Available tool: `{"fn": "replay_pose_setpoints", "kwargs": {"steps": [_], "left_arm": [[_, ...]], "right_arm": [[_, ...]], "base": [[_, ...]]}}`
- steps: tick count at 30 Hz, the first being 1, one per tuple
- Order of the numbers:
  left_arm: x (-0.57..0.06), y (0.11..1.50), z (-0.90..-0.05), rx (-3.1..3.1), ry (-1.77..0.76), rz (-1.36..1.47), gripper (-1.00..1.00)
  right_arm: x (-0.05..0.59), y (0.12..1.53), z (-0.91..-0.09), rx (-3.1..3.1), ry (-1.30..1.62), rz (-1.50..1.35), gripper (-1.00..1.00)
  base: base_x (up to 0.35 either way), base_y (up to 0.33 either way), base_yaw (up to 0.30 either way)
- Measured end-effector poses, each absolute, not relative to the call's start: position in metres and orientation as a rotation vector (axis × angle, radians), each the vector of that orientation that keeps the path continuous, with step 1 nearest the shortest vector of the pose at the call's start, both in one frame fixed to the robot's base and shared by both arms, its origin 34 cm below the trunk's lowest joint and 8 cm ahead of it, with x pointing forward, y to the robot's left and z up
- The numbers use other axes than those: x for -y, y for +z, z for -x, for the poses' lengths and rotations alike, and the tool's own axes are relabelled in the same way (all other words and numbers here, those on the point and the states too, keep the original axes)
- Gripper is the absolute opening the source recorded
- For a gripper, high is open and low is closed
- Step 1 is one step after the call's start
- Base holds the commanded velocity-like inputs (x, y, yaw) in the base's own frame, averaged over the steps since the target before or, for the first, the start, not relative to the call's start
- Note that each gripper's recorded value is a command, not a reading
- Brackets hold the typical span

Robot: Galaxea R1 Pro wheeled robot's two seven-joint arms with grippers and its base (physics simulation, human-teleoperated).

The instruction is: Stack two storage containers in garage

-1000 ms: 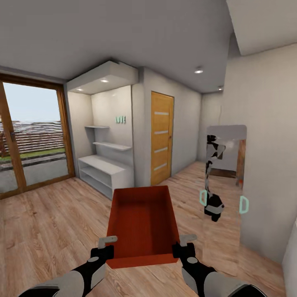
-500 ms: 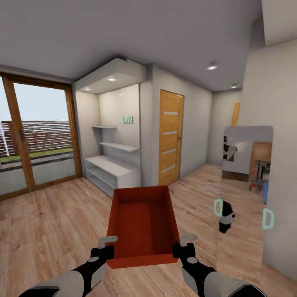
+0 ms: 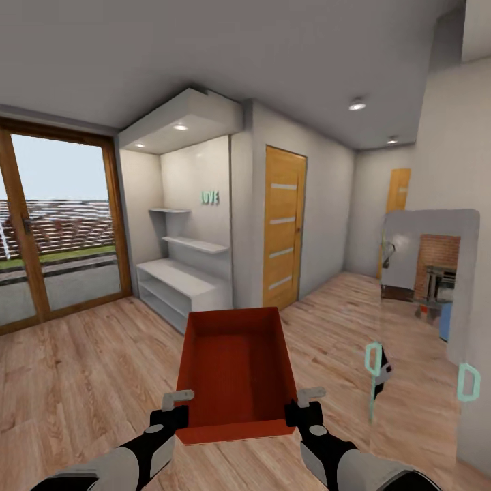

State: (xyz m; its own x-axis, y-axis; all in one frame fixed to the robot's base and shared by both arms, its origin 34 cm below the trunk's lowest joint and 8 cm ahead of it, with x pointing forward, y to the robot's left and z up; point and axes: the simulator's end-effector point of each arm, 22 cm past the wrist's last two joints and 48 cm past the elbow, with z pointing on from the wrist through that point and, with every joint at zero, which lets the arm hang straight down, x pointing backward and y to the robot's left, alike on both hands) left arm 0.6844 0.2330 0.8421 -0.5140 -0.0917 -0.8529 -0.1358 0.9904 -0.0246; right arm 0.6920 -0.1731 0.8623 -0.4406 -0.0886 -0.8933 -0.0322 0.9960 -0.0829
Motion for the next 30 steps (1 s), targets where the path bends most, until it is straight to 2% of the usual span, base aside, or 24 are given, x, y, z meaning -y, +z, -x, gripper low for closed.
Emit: {"fn": "replay_pose_setpoints", "kwargs": {"steps": [30], "left_arm": [[-0.2330, 0.8421, -0.6844, -2.114, 0.055, 0.159, -1.00]], "right_arm": [[0.1731, 0.8622, -0.6919, -2.027, -0.064, 0.085, -1.00]], "base": [[0.323, 0.000, 0.000]]}}
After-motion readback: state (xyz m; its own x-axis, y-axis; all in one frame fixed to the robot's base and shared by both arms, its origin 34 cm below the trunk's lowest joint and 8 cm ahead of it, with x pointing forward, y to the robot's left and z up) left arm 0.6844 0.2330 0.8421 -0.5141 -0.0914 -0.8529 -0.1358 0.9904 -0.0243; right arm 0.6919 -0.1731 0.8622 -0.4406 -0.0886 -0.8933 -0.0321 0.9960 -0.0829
